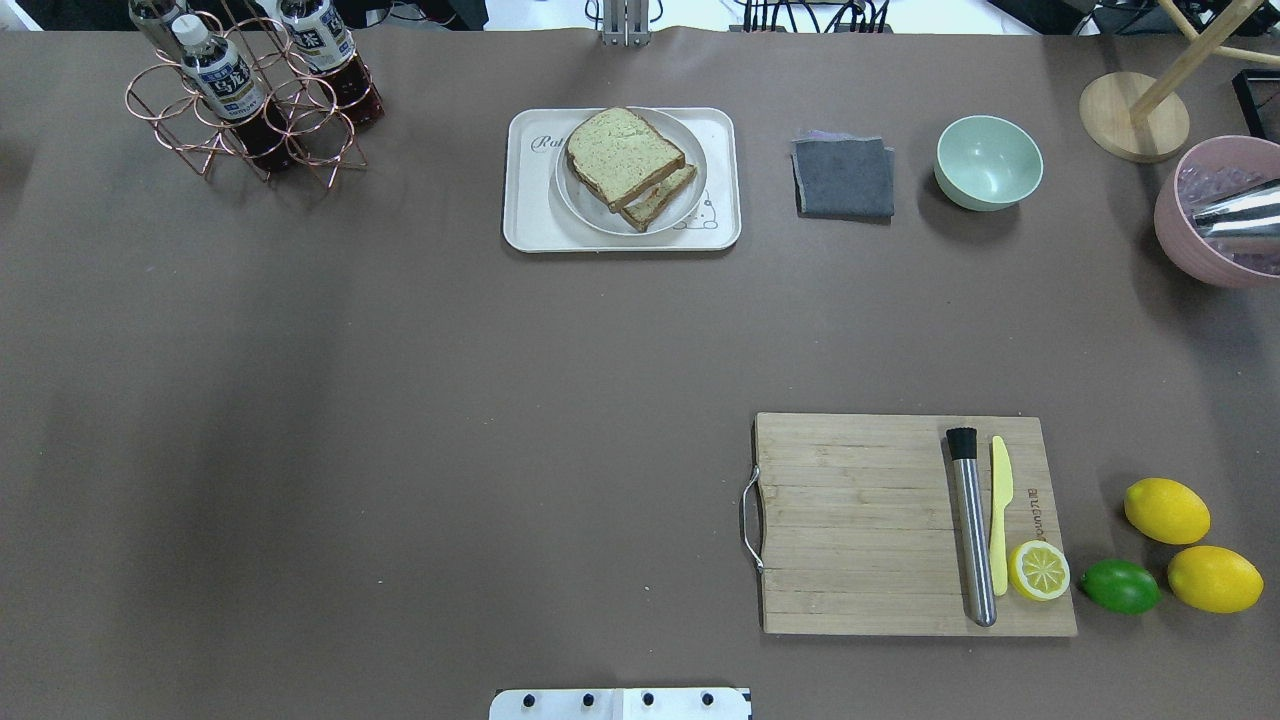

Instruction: Make sandwich and place on tray

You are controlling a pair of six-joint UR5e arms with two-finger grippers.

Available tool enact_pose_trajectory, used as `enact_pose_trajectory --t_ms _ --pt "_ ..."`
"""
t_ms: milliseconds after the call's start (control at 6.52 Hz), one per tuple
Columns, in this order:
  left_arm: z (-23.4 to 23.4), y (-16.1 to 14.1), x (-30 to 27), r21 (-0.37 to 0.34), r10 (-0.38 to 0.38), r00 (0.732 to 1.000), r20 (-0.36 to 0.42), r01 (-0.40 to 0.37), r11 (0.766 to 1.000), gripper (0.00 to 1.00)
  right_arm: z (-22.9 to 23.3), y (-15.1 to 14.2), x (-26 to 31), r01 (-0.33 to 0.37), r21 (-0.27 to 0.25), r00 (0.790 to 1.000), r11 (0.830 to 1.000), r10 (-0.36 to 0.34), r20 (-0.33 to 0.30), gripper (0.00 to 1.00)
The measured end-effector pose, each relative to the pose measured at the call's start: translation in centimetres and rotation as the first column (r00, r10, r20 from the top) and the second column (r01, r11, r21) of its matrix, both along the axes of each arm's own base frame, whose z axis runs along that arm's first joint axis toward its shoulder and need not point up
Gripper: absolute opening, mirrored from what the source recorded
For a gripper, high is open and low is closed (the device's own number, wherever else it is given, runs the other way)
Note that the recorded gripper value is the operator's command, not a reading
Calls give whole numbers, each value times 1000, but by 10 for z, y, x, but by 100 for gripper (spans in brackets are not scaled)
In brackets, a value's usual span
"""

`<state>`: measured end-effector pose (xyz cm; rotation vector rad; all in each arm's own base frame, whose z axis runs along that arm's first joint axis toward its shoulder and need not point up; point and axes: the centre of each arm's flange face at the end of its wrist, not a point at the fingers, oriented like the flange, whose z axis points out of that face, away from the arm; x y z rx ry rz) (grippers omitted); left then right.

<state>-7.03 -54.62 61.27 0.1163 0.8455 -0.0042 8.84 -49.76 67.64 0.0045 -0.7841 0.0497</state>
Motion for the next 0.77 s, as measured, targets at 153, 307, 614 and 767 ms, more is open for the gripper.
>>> enact_pose_trajectory --t_ms 153,307,614,767 --pt "0 0 0 1 0 1000 0 0 1000 98 0 0 0 1 -1 1000 1000 -1 0 100" --pt "0 0 0 1 0 1000 -1 0 1000 98 1 1 0 1 -1 1000 1000 -1 0 100" --pt "0 0 0 0 1 1000 0 -1 1000 98 3 3 0 1 -6 1000 1000 -1 -1 100" --pt "0 0 0 1 1 1000 0 -1 1000 98 5 5 0 1 -9 1000 1000 -1 0 100"
